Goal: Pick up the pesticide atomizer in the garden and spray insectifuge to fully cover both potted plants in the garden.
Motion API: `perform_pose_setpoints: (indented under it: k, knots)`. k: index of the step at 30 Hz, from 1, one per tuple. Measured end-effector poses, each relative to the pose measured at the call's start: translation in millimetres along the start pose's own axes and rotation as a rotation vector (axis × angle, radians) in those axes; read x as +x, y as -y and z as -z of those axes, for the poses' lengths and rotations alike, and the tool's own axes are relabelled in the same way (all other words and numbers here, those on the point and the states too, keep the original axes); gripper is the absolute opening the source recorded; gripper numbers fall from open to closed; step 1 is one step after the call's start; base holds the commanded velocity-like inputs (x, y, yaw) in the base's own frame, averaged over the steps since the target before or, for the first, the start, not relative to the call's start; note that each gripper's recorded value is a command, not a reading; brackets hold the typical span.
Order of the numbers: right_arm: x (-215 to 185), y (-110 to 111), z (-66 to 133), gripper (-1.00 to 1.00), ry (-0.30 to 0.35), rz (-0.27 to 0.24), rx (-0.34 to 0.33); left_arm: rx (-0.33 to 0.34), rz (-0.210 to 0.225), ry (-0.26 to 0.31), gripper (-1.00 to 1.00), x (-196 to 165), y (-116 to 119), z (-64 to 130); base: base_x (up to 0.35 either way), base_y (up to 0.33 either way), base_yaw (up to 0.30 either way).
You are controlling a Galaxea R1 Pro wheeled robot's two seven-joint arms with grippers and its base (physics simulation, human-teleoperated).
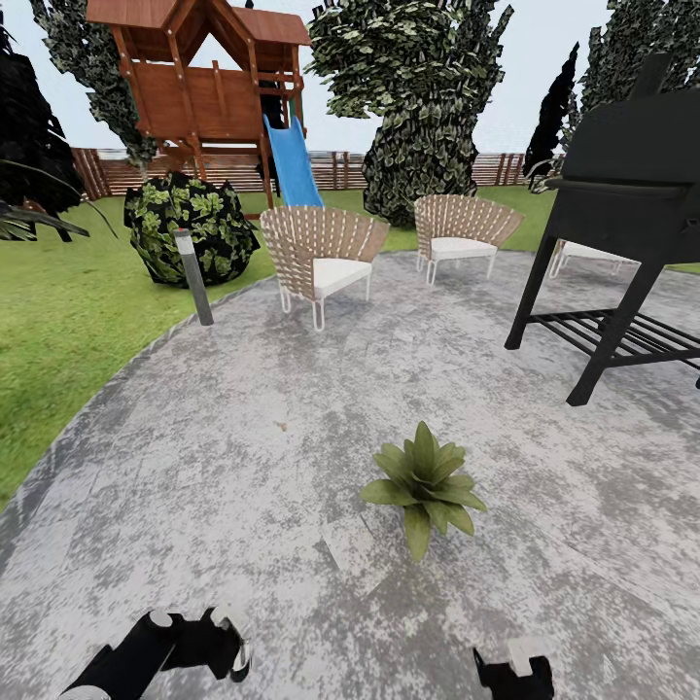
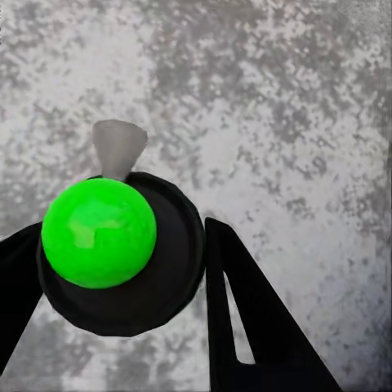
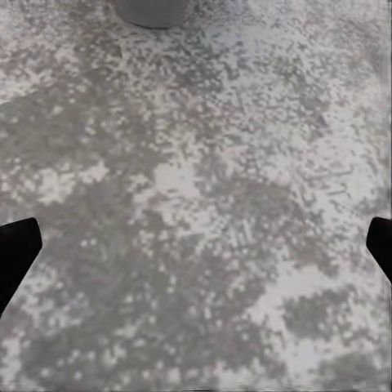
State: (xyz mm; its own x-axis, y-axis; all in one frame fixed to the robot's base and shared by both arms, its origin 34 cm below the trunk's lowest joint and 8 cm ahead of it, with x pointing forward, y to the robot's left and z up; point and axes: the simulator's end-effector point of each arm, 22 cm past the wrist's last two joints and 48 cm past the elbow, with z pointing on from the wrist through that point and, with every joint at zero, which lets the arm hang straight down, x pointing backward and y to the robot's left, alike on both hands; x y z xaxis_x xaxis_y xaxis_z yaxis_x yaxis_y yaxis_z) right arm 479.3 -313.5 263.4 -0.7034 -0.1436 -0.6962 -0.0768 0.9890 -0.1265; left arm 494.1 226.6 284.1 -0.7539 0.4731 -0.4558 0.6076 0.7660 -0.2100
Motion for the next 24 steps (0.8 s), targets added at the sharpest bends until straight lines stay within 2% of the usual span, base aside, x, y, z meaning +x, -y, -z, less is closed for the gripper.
perform_pose_setpoints:
  k: [1, 3, 5, 7, 9, 13, 16, 19, 22, 23, 24]
  knots:
    - [1, 4, 0.4, 1.0, 0.0, -0.029, 0.016, -0.003, 0.031, -0.018, -1.0, 2, -2, 1.1, 0.0, 0.0, 0.0]
    - [1, 9, 0.8, 1.0, 0.001, -0.064, 0.036, -0.005, 0.058, -0.036, -1.0, 4, -4, 2.4, 0.0, 0.0, -0.002]
    - [1, 13, 1.0, 1.0, 0.001, -0.079, 0.045, 0.005, 0.079, -0.053, -1.0, 5, -3, 2.9, 0.0, 0.0, -0.169]
    - [2, 19, 1.4, 1.0, 0.0, -0.082, 0.056, 0.03, 0.14, -0.117, -1.0, 11, 5, 3.9, 0.0, 0.0, -0.271]
    - [3, 22, 1.7, 1.0, -0.001, -0.081, 0.059, 0.033, 0.174, -0.139, -1.0, -3, 1, 10.3, 0.0, 0.0, -0.292]
    - [3, 23, 1.8, 1.0, -0.002, -0.081, 0.059, 0.092, 0.184, -0.189, -1.0, -25, 9, 25.2, 0.0, 0.0, -0.298]
    - [3, 23, 1.8, 1.0, -0.002, -0.081, 0.06, 0.062, 0.172, -0.242, -1.0, -53, 0, 39.1, 0.0, 0.0, -0.3]
    - [3, 22, 1.8, 1.0, -0.002, -0.081, 0.059, 0.04, 0.159, -0.231, -1.0, -87, -8, 46.8, 0.0, 0.0, -0.3]
    - [4, 22, 1.8, 1.0, -0.003, -0.081, 0.058, 0.012, 0.193, -0.247, -1.0, -113, -19, 58.4, 0.0, 0.0, -0.3]
    - [4, 22, 1.8, 1.0, -0.003, -0.082, 0.058, 0.005, 0.189, -0.261, -1.0, -116, -19, 60.0, 0.0, 0.0, -0.3]
    - [3, 22, 1.8, 1.0, -0.002, -0.081, 0.058, -0.003, 0.158, -0.291, -1.0, -117, -16, 59.6, 0.0, 0.0, -0.3]
